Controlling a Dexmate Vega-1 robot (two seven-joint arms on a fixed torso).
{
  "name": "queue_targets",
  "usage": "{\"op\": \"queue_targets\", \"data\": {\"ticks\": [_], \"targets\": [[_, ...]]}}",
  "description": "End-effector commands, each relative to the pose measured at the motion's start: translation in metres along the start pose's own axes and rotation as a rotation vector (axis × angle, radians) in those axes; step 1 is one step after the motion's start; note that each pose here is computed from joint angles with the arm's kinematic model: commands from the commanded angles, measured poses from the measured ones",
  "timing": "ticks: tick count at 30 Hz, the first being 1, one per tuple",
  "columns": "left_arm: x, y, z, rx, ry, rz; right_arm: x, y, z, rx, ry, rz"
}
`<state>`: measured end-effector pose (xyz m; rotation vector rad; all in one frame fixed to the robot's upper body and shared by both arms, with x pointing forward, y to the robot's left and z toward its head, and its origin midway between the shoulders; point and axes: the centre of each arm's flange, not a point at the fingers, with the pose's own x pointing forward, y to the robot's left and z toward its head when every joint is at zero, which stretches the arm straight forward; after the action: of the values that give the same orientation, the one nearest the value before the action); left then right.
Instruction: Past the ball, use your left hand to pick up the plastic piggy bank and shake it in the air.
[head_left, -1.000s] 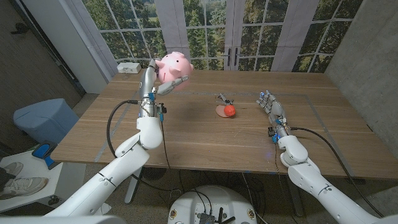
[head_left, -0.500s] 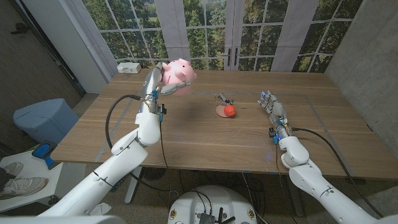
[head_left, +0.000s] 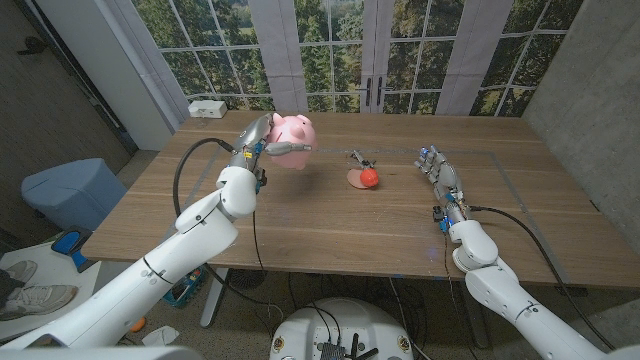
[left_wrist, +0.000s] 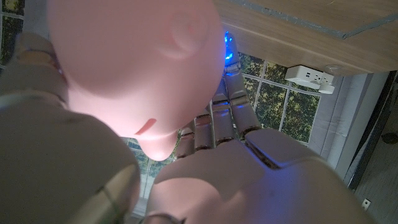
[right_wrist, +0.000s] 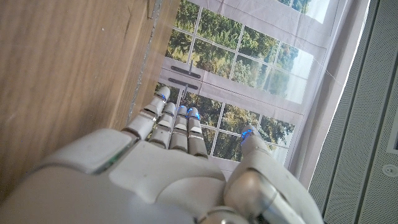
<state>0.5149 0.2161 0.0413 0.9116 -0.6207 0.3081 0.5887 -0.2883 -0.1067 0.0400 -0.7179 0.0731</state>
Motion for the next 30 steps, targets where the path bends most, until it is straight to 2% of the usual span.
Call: {"op": "queue_targets", "data": {"ticks": [1,8,12,18,30], "targets": [[0.004,0.0,0.003,0.048,0.045,-0.071,-0.001,-0.001,0.0,0.002,-0.001,-0.005],[0.005,-0.001,0.005,0.049,0.038,-0.067,0.002,-0.002,-0.001,0.005,0.0,-0.004],[0.004,0.0,0.005,0.038,0.018,-0.039,0.002,-0.003,-0.002,0.002,0.002,0.002],[-0.001,0.0,0.005,-0.005,-0.037,0.039,0.002,-0.004,-0.003,0.003,0.001,-0.002],[-0.015,-0.001,0.004,-0.119,-0.17,0.264,0.002,-0.006,-0.003,0.007,0.001,-0.007]]}}
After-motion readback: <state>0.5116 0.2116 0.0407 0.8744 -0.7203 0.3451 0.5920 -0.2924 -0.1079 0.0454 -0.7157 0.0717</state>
